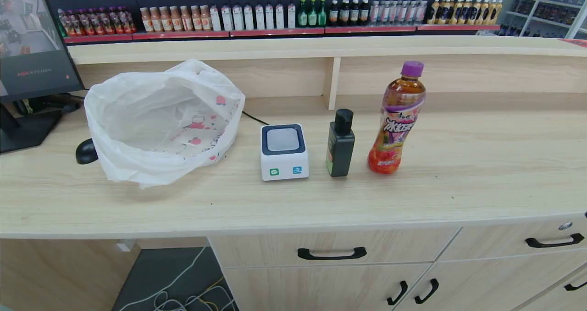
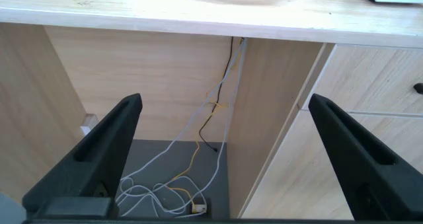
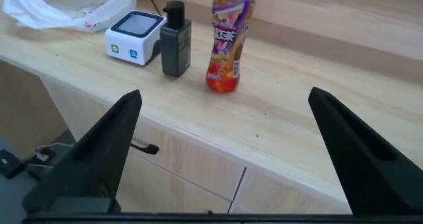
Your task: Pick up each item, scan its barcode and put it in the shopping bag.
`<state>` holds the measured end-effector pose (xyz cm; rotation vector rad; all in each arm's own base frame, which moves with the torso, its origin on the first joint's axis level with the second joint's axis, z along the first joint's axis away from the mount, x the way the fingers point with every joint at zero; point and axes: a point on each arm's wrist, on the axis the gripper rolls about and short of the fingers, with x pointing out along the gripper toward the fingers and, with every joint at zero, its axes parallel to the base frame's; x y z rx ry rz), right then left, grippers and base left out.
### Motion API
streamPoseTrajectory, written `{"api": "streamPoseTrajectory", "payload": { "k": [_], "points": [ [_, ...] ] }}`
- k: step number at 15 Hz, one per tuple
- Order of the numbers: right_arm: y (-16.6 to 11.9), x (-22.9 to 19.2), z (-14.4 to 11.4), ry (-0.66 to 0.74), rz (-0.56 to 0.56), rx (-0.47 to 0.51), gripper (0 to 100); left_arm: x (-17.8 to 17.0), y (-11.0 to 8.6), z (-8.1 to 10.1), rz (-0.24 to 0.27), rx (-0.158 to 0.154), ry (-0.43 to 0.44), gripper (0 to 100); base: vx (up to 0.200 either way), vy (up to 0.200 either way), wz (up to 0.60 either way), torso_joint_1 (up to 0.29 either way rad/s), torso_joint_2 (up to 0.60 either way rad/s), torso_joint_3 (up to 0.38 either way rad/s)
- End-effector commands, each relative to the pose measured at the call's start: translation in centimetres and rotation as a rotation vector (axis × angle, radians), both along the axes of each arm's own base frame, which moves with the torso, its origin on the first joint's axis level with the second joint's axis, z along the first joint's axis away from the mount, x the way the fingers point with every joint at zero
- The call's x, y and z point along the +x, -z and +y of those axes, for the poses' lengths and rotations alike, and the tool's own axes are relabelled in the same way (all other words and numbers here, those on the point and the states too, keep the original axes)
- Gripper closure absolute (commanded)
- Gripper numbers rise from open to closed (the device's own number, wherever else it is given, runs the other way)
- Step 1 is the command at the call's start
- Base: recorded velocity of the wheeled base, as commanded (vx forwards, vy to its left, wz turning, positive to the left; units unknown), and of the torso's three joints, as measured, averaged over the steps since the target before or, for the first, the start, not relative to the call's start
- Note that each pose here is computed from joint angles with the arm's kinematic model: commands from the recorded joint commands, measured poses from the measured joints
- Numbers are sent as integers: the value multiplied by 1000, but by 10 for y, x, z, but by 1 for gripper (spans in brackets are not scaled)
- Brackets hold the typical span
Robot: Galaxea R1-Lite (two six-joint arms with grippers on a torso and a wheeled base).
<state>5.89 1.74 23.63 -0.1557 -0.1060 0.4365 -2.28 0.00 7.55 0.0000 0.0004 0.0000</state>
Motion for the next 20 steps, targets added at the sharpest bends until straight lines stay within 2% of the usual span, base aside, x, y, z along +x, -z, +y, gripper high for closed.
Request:
{"api": "streamPoseTrajectory", "payload": {
  "k": [1, 5, 8, 11, 14, 16, 18, 19, 20],
  "points": [
    [4, 40, 19, -97, 87, -30, 0, 0, 0, 0, 0, 0, 0, 0, 0, 0, 0, 0, 0, 0],
    [0, 80, 43, -134, 58, -64, 0, 0, 0, 0, 0, 0, 0, 0, 0, 0, 0, 0, 0, 0],
    [2, 85, 74, -137, 103, -55, 0, 0, 0, 0, 0, 0, 0, 0, 0, 0, 0, 0, 0, 0],
    [14, 83, 100, -161, 150, -95, 0, 0, 0, 0, 0, 0, 0, 0, 0, 0, 0, 0, 0, 0],
    [19, 107, 123, -172, 147, -94, 0, 0, 0, 0, 0, 0, 0, 0, 0, 0, 0, 0, 0, 0],
    [27, 126, 140, -171, 103, -57, 0, 0, 0, 0, 0, 0, 0, 0, 0, 0, 0, 0, 0, 0],
    [30, 144, 157, -152, 60, 27, 0, 0, 0, 0, 0, 0, 0, 0, 0, 0, 0, 0, 0, 0],
    [32, 144, 163, -153, 58, 36, 0, 0, 0, 0, 0, 0, 0, 0, 0, 0, 0, 0, 0, 0],
    [40, 141, 179, -166, 90, 73, 0, 0, 0, 0, 0, 0, 0, 0, 0, 0, 0, 0, 0, 0]
  ]
}}
